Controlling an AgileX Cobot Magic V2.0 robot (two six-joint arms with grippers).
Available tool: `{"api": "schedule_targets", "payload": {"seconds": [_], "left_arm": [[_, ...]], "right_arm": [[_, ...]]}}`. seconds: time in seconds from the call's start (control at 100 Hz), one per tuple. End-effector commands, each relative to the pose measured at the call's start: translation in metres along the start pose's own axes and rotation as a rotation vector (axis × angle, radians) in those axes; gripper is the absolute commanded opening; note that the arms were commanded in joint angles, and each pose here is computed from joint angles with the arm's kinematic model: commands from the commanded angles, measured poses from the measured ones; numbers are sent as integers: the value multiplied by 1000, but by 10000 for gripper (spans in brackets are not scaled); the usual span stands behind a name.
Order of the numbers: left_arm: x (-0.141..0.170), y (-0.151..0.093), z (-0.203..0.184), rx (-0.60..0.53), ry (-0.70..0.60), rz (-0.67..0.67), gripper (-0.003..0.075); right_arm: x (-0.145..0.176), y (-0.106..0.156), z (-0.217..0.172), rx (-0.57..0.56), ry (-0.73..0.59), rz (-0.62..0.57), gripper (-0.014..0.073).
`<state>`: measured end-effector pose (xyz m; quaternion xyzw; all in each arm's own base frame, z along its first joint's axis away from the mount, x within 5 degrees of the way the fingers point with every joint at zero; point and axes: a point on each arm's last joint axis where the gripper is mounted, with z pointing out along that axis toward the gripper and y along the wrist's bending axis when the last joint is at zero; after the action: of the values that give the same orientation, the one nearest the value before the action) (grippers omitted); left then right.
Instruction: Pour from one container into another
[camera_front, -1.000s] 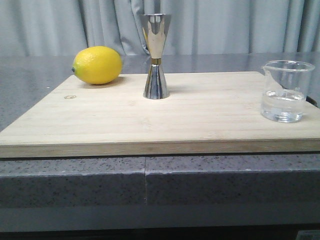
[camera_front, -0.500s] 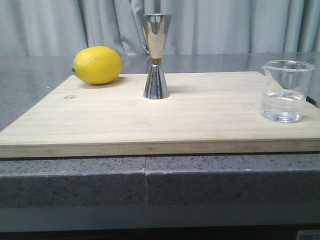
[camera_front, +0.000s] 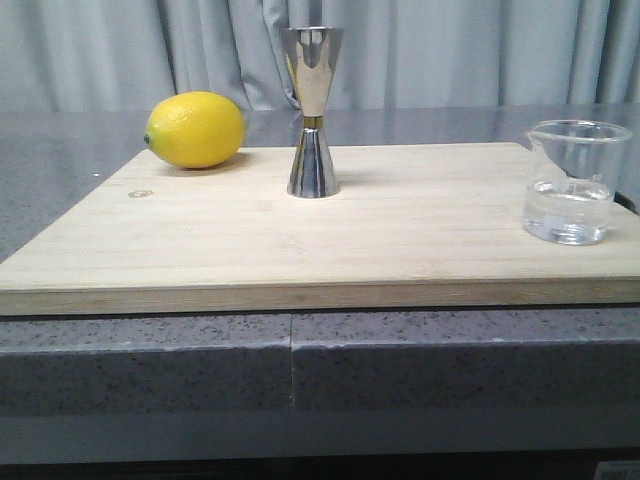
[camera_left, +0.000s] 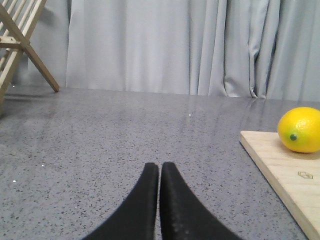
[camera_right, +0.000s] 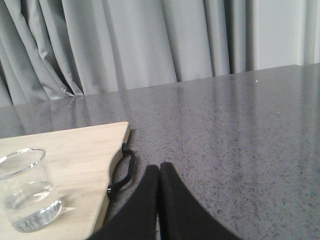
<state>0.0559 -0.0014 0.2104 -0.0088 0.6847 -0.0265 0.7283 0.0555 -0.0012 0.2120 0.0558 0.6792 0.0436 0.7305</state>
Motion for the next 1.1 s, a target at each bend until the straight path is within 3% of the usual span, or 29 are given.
{"api": "schedule_targets", "payload": {"seconds": [0.0, 0.32, 0.52, 1.09], "left_arm": [[-24, -1, -5, 2, -146, -26, -21], [-100, -6, -3, 12, -58, -1, -21], [-135, -7, 13, 5, 11, 36, -21], [-136, -7, 20, 4, 31, 35, -21]], "right_arm": [[-30, 4, -6, -10, -125, -14, -64], [-107, 13, -1, 30, 43, -119, -64], [-136, 16, 19, 47, 104, -152, -64], [-139, 17, 31, 40, 97, -145, -64]]}}
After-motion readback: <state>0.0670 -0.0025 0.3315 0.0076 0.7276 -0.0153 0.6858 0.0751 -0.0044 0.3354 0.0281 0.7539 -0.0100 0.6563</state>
